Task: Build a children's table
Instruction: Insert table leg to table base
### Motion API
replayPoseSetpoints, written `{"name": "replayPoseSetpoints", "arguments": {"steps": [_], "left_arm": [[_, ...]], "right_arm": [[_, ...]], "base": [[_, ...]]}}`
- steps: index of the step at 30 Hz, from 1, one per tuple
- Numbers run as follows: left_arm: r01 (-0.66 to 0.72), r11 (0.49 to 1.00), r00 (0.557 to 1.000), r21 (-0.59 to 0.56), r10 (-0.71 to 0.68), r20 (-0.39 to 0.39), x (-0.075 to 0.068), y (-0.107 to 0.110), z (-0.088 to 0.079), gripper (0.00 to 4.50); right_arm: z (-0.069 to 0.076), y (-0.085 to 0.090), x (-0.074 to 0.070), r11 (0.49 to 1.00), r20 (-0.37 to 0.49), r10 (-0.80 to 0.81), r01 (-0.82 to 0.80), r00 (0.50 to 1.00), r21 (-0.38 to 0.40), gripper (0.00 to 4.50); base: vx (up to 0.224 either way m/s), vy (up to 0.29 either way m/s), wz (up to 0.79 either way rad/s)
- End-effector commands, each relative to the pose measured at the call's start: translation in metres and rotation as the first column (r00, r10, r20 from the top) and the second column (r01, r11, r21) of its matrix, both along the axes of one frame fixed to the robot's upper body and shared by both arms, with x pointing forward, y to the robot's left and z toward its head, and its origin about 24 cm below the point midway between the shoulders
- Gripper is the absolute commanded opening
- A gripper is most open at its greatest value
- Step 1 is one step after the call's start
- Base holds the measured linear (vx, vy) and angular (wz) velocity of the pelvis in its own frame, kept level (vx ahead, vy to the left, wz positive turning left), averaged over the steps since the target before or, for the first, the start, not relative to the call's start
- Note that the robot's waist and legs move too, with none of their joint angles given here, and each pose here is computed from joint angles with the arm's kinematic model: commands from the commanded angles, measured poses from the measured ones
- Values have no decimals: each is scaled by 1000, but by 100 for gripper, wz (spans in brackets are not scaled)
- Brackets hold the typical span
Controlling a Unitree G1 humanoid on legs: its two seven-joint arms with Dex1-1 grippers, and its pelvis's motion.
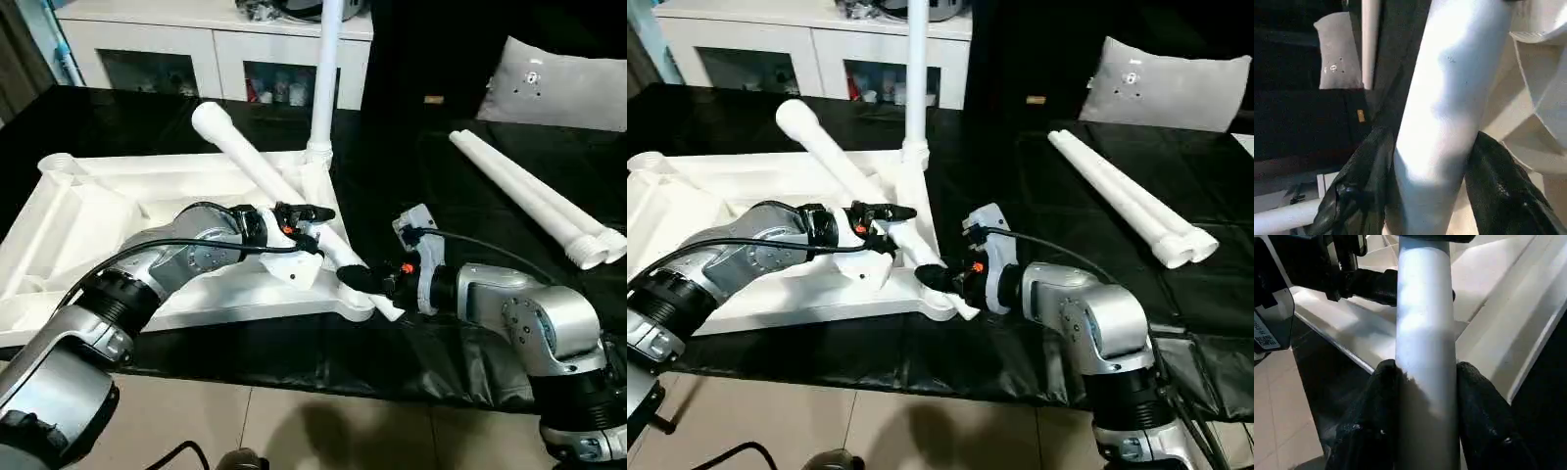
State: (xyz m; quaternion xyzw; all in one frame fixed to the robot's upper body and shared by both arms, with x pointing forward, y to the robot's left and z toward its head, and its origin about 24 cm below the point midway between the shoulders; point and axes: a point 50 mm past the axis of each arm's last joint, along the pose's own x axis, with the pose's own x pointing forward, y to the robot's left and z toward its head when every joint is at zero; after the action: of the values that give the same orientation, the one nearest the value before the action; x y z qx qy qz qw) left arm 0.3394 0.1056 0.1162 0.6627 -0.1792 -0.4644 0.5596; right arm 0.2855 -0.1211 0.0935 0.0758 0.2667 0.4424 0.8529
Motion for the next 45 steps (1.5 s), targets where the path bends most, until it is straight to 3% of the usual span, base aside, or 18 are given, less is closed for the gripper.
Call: {"name": "replayPoseSetpoints", "arguments": {"steps": [1, 17, 21, 24, 26, 35, 39, 45], "left_arm": [[20, 1000, 1000, 16, -20, -6, 0, -1, 1, 192], [47, 997, 999, 56, -47, -12, 2, 2, 4, 184], [66, 996, 997, 64, -63, -53, 0, 3, 0, 182], [86, 996, 979, 5, -83, -188, -8, 4, -4, 180], [90, 996, 971, -15, -91, -221, -11, 5, -5, 180], [112, 993, 970, 44, -100, -221, -12, 12, -1, 179], [88, 996, 953, -25, -92, -290, -12, 12, 2, 179], [74, 997, 943, -19, -76, -325, -11, 16, 2, 179]], "right_arm": [[11, -2, 6, 1000, 70, -19, 18, 997, 12, 132], [15, -7, 17, 998, 117, -48, 51, 992, -22, 132], [16, -6, 18, 999, 115, -47, 49, 992, -11, 132], [18, -5, 19, 999, 110, -46, 45, 993, 6, 132], [18, -5, 19, 999, 106, -46, 45, 993, 13, 132], [21, -5, 22, 999, 119, -37, 35, 992, 22, 132], [25, -6, 26, 998, 138, -52, 47, 989, 44, 132], [25, -9, 29, 995, 134, -88, 82, 987, 50, 132]], "base": [[0, 0, 0], [0, 0, 0], [0, 0, 0], [0, 0, 0], [0, 0, 0], [0, 0, 0], [0, 0, 0], [0, 0, 0]]}}
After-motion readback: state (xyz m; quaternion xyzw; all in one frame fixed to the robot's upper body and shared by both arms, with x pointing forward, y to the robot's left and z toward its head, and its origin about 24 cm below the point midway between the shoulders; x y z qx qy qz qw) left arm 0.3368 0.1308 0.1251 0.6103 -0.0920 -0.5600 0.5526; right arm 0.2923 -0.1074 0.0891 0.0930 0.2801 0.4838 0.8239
